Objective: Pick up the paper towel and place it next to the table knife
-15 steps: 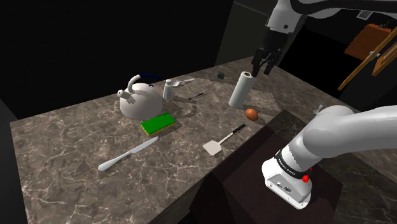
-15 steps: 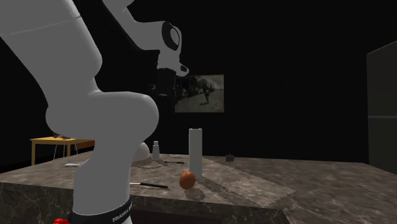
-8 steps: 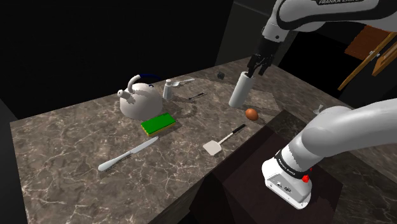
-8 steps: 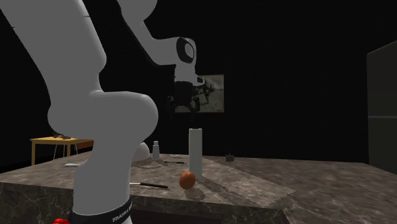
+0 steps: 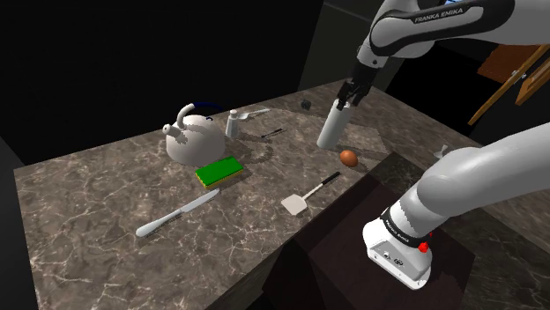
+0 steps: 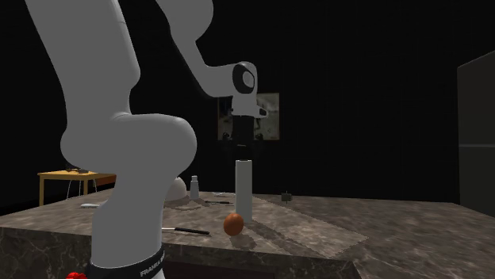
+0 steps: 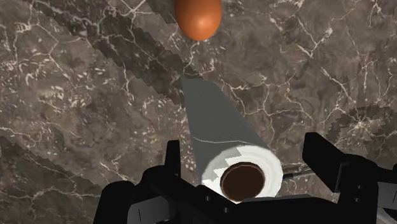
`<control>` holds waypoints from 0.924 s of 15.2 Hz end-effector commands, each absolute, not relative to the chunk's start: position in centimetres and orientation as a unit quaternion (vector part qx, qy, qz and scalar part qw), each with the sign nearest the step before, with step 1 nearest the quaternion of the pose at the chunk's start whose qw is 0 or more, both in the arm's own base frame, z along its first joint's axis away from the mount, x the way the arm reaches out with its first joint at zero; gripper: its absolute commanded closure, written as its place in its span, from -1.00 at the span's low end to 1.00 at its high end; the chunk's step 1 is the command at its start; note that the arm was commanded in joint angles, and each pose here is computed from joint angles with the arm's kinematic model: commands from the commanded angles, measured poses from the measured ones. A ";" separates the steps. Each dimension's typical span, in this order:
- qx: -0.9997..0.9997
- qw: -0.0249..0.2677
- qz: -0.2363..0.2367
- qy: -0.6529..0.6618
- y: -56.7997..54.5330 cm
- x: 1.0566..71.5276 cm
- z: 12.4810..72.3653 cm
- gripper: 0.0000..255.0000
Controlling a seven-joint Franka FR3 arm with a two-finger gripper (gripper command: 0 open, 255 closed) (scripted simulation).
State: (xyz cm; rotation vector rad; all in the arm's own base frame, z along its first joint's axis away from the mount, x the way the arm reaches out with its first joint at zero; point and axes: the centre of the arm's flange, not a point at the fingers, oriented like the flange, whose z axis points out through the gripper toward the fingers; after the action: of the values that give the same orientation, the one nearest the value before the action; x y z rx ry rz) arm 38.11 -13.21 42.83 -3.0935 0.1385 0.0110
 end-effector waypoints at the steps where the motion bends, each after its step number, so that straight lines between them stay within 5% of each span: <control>1: -0.999 0.022 0.003 0.045 -13.2 38.2 41.8 -1.00; 12: -0.999 0.022 0.003 0.045 -13.2 38.2 40.4 -1.00; 13: -0.999 0.022 0.003 0.045 -13.2 38.2 40.4 1.00; 14: -0.999 0.022 0.003 0.045 -13.2 38.2 40.4 1.00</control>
State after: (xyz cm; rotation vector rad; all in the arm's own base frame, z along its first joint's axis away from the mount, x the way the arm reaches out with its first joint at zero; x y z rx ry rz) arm 38.17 -13.22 40.49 -3.0946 0.1389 0.0070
